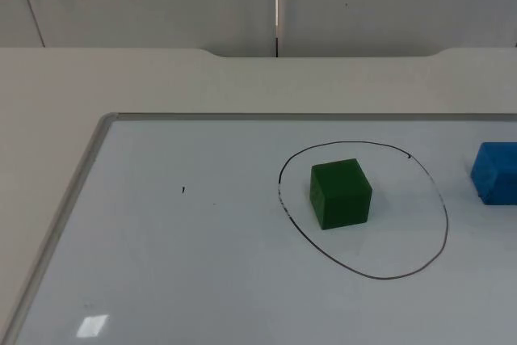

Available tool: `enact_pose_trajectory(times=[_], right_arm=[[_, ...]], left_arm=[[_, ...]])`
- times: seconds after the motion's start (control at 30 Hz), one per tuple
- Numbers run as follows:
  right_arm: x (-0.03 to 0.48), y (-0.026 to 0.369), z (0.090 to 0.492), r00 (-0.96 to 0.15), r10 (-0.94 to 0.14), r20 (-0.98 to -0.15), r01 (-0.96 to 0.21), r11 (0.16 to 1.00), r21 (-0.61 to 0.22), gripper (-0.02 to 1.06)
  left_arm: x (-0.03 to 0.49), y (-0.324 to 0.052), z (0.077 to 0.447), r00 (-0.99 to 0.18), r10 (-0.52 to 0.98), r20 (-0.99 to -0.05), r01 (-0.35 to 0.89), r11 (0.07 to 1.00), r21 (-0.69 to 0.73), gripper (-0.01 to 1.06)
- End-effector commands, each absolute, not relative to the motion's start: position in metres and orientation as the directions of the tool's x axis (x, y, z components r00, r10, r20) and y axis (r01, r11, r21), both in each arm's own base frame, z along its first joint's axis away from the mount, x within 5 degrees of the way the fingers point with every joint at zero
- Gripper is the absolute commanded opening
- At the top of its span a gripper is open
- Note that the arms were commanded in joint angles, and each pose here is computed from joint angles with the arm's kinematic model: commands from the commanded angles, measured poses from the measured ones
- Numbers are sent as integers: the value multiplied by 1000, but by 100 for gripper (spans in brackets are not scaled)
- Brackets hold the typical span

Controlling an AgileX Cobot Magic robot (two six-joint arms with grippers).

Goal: Push the two cubes into the marked area.

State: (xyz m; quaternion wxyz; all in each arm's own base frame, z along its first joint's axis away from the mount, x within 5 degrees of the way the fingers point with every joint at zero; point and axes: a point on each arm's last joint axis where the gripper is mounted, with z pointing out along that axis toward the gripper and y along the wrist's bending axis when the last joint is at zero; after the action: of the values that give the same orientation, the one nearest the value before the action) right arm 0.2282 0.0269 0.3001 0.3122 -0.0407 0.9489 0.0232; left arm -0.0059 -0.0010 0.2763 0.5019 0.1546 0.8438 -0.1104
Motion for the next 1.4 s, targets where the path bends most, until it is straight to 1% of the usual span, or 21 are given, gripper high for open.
enact_pose_trajectory(times=[0.0, 0.17, 0.5, 0.53, 0.7, 0.73, 0.83, 1.17, 1.37], right_arm=[[242, 26, 295, -783, -80, -617, -96, 995, -8, 0], [266, 29, 276, -775, -79, -627, -98, 995, -5, 0], [310, 35, 216, -807, -84, -584, -101, 995, -2, 0], [310, 35, 216, -807, -84, -584, -101, 995, -2, 0], [325, 37, 179, -832, -87, -548, -103, 995, -2, 0], [325, 37, 179, -832, -87, -548, -103, 995, -2, 0], [333, 37, 159, -839, -87, -537, -102, 995, -1, 0], [344, 37, 130, -832, -76, -550, -95, 995, 6, 0], [344, 25, 126, -852, -15, -523, -32, 999, 23, 0]], left_arm=[[-6, -1, 274, -453, 146, -880, 365, 930, -34, 0], [-6, -1, 274, -453, 146, -880, 365, 930, -34, 0], [-6, -1, 274, -453, 146, -880, 365, 930, -34, 0], [-6, -1, 274, -453, 146, -880, 365, 930, -34, 0], [-6, -1, 274, -453, 146, -880, 365, 930, -34, 0], [-6, -1, 274, -453, 146, -880, 365, 930, -34, 0], [-6, -1, 274, -453, 146, -880, 365, 930, -34, 0], [-6, -1, 274, -453, 146, -880, 365, 930, -34, 0], [-6, -1, 274, -453, 146, -880, 365, 930, -34, 0]])
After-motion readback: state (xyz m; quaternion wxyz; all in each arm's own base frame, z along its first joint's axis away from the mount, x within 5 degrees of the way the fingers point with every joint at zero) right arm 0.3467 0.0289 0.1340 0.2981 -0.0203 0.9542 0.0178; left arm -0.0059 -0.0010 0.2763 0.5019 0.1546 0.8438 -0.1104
